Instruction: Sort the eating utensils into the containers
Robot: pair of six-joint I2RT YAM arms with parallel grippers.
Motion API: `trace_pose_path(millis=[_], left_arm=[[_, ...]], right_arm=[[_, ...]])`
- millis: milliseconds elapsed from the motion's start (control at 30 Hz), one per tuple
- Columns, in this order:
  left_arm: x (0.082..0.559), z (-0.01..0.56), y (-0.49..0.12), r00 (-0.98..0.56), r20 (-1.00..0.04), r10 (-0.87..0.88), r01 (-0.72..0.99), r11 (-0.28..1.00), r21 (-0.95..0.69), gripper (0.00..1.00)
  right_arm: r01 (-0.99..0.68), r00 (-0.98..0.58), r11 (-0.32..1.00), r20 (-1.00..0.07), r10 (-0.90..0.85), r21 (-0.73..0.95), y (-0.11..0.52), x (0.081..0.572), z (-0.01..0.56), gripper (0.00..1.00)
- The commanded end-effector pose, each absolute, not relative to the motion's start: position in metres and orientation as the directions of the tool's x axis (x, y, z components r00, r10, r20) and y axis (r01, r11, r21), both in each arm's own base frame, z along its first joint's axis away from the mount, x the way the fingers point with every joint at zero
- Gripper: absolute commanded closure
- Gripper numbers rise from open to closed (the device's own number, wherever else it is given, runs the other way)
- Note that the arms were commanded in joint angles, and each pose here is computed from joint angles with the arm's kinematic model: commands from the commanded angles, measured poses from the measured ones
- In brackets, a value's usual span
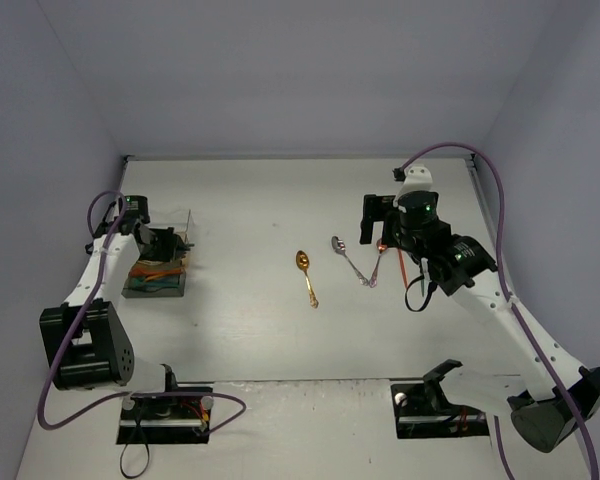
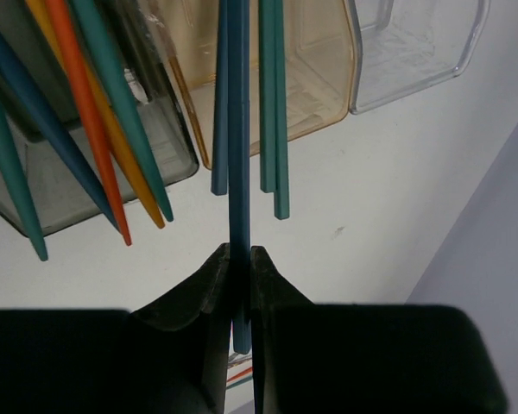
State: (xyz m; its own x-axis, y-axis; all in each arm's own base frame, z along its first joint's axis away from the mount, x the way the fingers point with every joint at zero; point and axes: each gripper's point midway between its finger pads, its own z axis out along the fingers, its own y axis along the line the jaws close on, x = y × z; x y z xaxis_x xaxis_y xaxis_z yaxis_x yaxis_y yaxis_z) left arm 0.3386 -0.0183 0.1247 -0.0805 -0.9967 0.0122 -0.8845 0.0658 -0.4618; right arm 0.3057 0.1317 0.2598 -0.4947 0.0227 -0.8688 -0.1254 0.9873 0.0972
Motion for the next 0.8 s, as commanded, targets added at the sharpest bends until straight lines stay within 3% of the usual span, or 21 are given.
trace_pose_path(millis=[0,233,600,767], left_arm=[[0.365,0.148,-0.020,-0.137,0.024,-0.990,-0.839,0.103,-0.534,0.96],[0.379,0.146,-0.013,-0.154,0.061,-0.986,-0.841,0.099,-0.531,0.94],[0.382,0.142,-0.004,-0.129,0.067,-0.989,-0.850,0.075,-0.522,0.76],[0.379,0.151,-0.002,-0.130,0.044,-0.991,-0.835,0.085,-0.544,0.55]], right_arm=[[-0.112,-0.438,0.989,-0.898,0.039,0.097,0.129,0.309,0.275,0.00],[-0.109,-0.441,0.990,-0.897,0.035,0.092,0.128,0.308,0.271,0.00],[-0.110,-0.443,0.990,-0.896,0.027,0.084,0.127,0.307,0.269,0.00],[-0.113,-0.443,0.990,-0.896,0.027,0.085,0.128,0.307,0.269,0.00]])
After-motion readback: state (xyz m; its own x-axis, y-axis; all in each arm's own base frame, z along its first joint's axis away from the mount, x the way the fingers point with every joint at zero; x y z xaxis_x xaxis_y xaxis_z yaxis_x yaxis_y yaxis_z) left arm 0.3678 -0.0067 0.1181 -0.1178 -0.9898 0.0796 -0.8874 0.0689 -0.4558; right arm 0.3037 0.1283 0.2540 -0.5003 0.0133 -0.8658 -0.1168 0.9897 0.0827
